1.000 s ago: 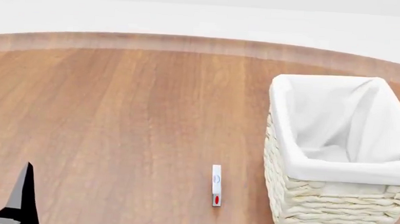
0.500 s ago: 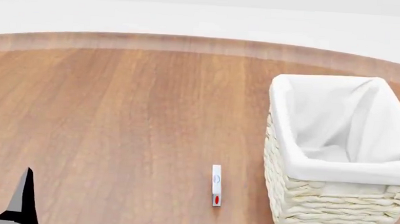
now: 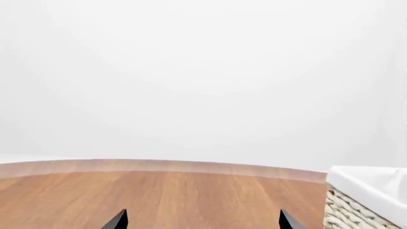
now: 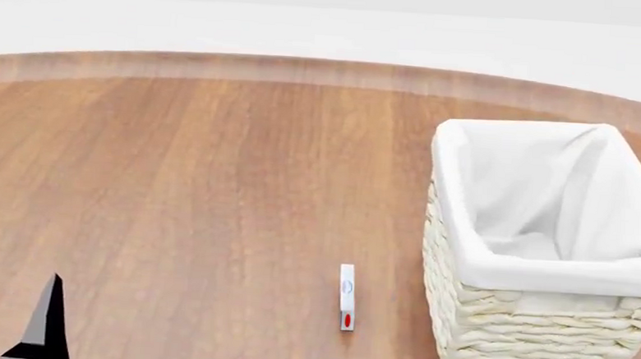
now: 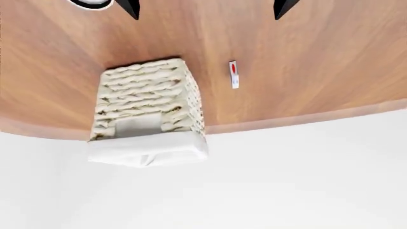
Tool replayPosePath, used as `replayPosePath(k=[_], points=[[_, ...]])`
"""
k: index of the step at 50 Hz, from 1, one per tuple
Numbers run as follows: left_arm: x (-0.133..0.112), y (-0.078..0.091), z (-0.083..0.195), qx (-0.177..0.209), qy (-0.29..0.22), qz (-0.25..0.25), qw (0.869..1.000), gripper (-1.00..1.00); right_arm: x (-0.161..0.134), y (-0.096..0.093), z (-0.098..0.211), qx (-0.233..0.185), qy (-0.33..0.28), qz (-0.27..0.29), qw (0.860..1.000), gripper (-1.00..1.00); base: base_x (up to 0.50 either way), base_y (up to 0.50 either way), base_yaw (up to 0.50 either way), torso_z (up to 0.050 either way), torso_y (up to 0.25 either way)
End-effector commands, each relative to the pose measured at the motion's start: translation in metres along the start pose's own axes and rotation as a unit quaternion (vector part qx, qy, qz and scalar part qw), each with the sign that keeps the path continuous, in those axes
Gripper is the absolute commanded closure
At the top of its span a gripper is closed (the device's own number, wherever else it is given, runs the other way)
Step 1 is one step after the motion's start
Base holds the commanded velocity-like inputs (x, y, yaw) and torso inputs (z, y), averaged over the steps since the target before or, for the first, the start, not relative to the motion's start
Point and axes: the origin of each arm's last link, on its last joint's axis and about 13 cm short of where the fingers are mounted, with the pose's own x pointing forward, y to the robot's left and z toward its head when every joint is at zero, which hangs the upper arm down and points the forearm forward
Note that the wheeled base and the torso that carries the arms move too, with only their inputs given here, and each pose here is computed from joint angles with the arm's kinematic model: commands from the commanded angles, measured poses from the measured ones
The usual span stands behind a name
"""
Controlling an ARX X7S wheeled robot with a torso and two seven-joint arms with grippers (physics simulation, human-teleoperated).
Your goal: Pick up the tomato sauce, and put it in the basket.
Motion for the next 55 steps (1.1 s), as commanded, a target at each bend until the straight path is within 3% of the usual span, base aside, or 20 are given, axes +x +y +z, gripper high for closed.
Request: replayPosePath(k=[1, 2, 20, 31, 41, 55], points=[[-0.004, -0.001, -0.004, -0.001, 0.004, -0.003, 1.000, -1.00, -0.011, -0.001, -0.019, 0.005, 0.019, -0.004, 1.000, -1.00, 0.00, 0.00, 0.00, 0.000, 0.000], [-0.006, -0.002, -0.005, -0.004, 0.004, 0.000, 1.000, -1.00, -0.021, -0.002, -0.033, 0.029, 0.023, -0.014, 0.999, -1.00, 0.00, 0.00, 0.00, 0.000, 0.000], [-0.007, -0.001, -0.003, -0.004, 0.001, 0.000, 1.000, -1.00, -0.023, -0.006, -0.043, 0.016, 0.033, -0.016, 0.999, -1.00, 0.00, 0.00, 0.00, 0.000, 0.000], [-0.006, 0.000, -0.007, -0.006, 0.005, -0.001, 1.000, -1.00, -0.007, -0.013, -0.067, 0.016, 0.074, -0.020, 0.997, -1.00, 0.00, 0.00, 0.00, 0.000, 0.000], [-0.004, 0.000, -0.011, -0.005, 0.008, 0.002, 1.000, -1.00, 0.009, -0.020, -0.087, -0.010, 0.102, -0.039, 0.994, -1.00, 0.00, 0.00, 0.00, 0.000, 0.000], [-0.005, 0.000, -0.015, -0.003, 0.010, 0.002, 1.000, -1.00, 0.022, -0.023, -0.092, -0.019, 0.118, -0.022, 0.993, -1.00, 0.00, 0.00, 0.00, 0.000, 0.000]])
